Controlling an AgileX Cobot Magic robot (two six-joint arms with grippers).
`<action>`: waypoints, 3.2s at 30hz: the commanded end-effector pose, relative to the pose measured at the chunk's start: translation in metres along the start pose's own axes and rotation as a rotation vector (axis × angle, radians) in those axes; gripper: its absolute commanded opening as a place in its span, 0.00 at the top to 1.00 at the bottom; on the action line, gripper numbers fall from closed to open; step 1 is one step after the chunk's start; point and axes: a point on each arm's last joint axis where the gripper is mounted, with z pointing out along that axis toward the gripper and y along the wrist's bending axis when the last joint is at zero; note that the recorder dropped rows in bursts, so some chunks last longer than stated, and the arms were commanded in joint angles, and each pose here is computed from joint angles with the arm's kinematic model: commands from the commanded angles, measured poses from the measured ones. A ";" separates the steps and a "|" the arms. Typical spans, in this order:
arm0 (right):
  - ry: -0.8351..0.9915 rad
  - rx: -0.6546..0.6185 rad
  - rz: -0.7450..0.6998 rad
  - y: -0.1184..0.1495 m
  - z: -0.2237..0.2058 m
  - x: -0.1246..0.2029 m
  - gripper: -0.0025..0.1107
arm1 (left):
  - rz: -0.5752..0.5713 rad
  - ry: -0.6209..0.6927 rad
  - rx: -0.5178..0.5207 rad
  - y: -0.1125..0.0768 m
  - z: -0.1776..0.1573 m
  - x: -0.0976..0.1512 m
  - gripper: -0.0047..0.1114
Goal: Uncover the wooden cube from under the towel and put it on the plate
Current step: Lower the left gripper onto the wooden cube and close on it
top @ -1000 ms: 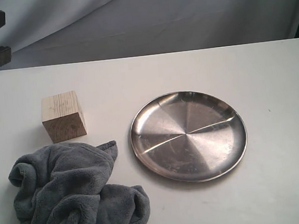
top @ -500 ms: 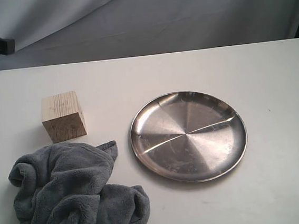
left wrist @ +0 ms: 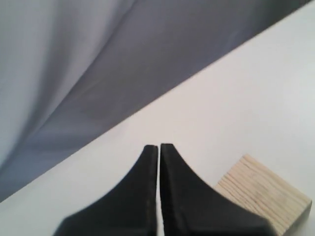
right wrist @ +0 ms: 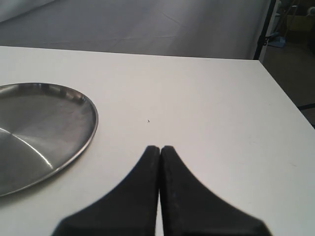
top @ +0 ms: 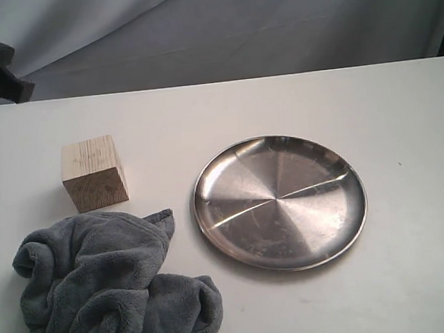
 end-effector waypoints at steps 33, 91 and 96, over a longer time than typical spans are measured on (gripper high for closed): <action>-0.009 -0.002 -0.002 0.000 0.000 0.000 0.98 | 0.498 0.295 0.420 -0.022 0.096 0.031 0.91; -0.009 -0.002 -0.002 0.000 0.000 0.000 0.98 | 0.593 0.300 0.472 -0.045 0.158 0.082 0.06; -0.009 -0.002 -0.002 0.000 0.000 0.000 0.98 | 0.590 0.312 0.484 -0.048 0.162 0.087 0.06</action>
